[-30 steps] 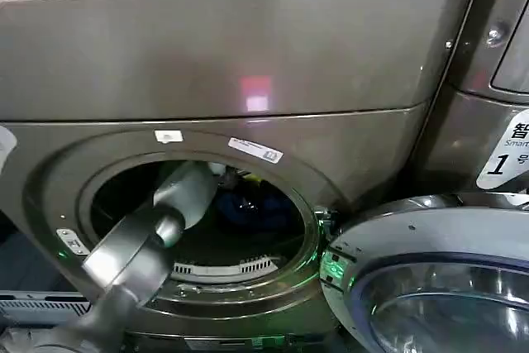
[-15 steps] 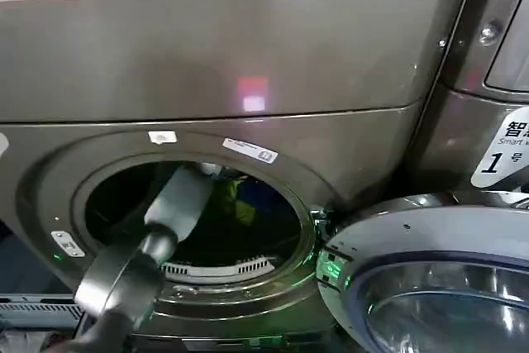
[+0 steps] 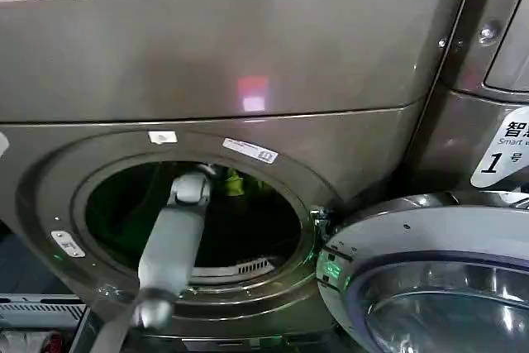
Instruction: Grasp the clothes from the dryer.
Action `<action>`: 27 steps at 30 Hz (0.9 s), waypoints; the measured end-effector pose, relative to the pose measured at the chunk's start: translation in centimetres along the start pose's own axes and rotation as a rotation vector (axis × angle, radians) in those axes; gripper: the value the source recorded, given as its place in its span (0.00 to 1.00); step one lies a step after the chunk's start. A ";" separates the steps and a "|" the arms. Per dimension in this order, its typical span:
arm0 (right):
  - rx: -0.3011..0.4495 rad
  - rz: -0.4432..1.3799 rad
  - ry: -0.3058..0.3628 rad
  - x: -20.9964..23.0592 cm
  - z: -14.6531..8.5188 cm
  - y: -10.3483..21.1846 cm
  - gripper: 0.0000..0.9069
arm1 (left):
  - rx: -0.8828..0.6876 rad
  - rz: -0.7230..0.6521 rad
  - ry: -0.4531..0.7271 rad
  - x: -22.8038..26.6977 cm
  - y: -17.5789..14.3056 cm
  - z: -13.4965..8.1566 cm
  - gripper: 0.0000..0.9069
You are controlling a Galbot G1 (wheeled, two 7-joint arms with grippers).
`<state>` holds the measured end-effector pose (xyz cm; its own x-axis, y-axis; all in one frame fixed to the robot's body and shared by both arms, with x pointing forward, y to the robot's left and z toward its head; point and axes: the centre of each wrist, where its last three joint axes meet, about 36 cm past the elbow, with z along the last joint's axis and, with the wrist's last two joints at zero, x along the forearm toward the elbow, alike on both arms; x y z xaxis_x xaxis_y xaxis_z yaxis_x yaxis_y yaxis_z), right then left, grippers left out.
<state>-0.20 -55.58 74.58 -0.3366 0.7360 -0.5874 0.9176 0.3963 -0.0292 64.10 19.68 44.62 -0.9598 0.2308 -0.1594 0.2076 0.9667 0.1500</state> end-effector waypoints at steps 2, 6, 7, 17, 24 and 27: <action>0.001 0.002 -0.006 0.0 0.1 -0.1 1.00 | 0.008 -0.039 0.000 1.1 -0.4 0.2 0.00; 0.003 0.004 -0.021 -0.1 0.1 -0.3 1.00 | 0.015 -0.083 0.000 3.0 -0.8 0.2 0.00; 0.004 0.005 -0.024 -0.1 0.0 -0.3 1.00 | 0.016 -0.091 0.001 3.4 -0.9 0.2 0.00; 0.016 0.007 -0.042 -0.1 -0.3 -0.5 1.00 | 0.023 -0.121 -0.003 5.3 -1.2 -0.8 0.00; 0.030 0.011 -0.042 0.1 -0.8 -0.8 1.00 | 0.024 -0.126 -0.009 5.9 -1.4 -1.2 0.00; 0.032 0.010 -0.044 0.1 -1.1 -0.9 1.00 | 0.025 -0.130 -0.013 6.0 -1.1 -1.5 0.00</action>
<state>-1.28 -55.21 75.42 -0.3181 0.7150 -0.6226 0.9276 0.3704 -0.0486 57.79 19.84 45.01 -0.9764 0.1048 -0.1886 0.0865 0.9909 0.1030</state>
